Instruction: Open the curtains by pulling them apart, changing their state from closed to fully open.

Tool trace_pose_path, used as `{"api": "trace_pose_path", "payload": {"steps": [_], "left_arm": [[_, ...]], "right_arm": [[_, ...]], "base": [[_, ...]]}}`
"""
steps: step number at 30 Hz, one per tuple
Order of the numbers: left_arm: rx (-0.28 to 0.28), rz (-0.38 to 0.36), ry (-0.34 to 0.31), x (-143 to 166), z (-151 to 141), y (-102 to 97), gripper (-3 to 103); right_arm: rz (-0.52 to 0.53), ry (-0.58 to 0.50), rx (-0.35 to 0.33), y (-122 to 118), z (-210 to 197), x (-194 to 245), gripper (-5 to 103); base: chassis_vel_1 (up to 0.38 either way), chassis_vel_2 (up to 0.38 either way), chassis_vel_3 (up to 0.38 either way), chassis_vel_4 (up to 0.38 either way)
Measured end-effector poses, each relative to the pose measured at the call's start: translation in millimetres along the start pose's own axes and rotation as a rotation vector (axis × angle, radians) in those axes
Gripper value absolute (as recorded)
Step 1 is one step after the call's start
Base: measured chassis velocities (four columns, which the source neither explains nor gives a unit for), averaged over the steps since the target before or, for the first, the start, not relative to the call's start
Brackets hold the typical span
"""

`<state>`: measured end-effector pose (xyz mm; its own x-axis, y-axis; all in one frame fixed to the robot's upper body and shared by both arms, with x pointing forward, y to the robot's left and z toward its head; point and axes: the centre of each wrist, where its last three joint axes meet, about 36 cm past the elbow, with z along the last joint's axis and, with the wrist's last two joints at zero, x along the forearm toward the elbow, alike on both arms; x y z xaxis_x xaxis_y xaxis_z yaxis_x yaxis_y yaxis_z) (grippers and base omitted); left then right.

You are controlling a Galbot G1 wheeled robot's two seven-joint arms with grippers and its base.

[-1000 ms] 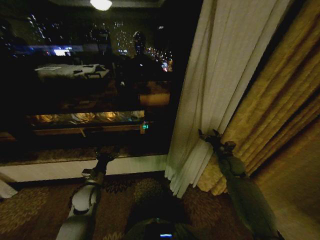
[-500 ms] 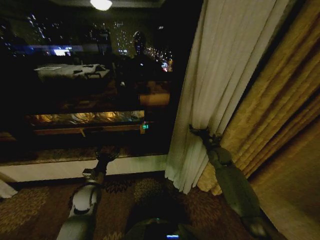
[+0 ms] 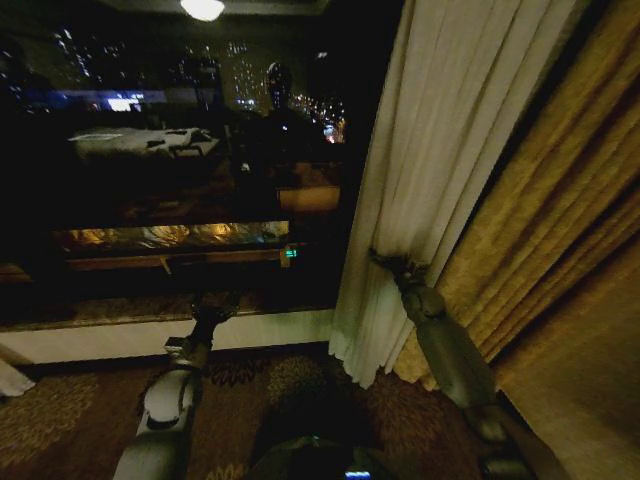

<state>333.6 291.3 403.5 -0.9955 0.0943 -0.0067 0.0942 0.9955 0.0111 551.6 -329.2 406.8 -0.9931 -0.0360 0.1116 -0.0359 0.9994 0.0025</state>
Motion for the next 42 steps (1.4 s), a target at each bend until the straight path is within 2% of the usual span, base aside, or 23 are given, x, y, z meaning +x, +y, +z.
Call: {"api": "trace_pose_path", "payload": {"steps": [2,4,6,7,11,13,17,19,22,25,27,28,30,37,42], "left_arm": [[-0.001,0.0,0.0,0.1,-0.3,0.1,100],[-0.001,0.0,0.0,0.3,-0.4,0.2,100],[-0.001,0.001,0.001,0.3,-0.3,-0.3,100],[-0.001,0.001,0.001,0.3,-0.3,-0.3,100],[0.002,0.002,0.002,0.0,0.4,-0.9,100],[0.002,0.001,0.002,0.0,0.7,-0.9,100],[0.001,-0.002,0.001,0.0,2.1,0.2,100],[0.001,-0.002,0.0,0.0,2.0,0.4,100],[0.002,-0.003,-0.002,-0.3,1.7,1.0,100],[0.003,-0.004,-0.004,-0.5,1.5,1.2,100],[0.002,-0.004,-0.006,-0.7,1.1,1.8,100],[0.002,-0.004,-0.006,-0.7,1.1,1.8,100],[0.002,-0.005,-0.006,-1.0,1.3,2.1,100],[0.004,-0.005,-0.008,-1.4,1.3,2.4,100],[0.006,-0.007,-0.014,-0.9,1.7,3.6,100]], "right_arm": [[0.007,-0.001,0.001,-2.6,0.2,-0.6,103],[0.014,-0.005,0.002,-6.2,-0.3,-0.5,99],[0.026,-0.012,0.004,-12.7,-2.5,0.2,89],[0.026,-0.012,0.004,-12.7,-2.5,0.2,89],[0.038,-0.02,0.009,-20.6,-6.1,2.1,68],[0.039,-0.022,0.011,-21.8,-6.8,2.8,68],[0.036,-0.024,0.021,-24.0,-8.6,5.5,46],[0.035,-0.025,0.022,-24.0,-9.1,5.7,46],[0.032,-0.029,0.022,-24.0,-10.9,6.2,29],[0.032,-0.03,0.022,-23.8,-11.2,6.1,23],[0.03,-0.03,0.022,-23.3,-11.4,6.1,13],[0.03,-0.03,0.022,-23.3,-11.4,6.1,13],[0.029,-0.031,0.021,-22.9,-11.6,6.5,3],[0.043,-0.05,0.009,-34.1,-16.1,9.9,1],[0.096,-0.073,0.015,-69.0,-28.6,23.0,1]], "base": [[0.0,0.0,0.0,0.0],[0.0,0.0,0.0,0.0],[0.0,0.0,0.0,0.0],[0.0,0.0,0.0,0.0],[0.0,0.0,0.0,0.0],[0.0,0.0,0.0,0.0],[0.0,0.0,0.0,0.0],[0.0,0.0,0.0,0.0],[0.0,0.0,0.0,0.0],[0.0,0.0,0.0,0.0],[0.0,0.0,0.0,0.0],[0.0,0.0,0.0,0.0],[0.0,0.0,0.0,0.0],[0.0,0.0,0.0,0.0],[0.0,0.0,0.0,0.0]]}}
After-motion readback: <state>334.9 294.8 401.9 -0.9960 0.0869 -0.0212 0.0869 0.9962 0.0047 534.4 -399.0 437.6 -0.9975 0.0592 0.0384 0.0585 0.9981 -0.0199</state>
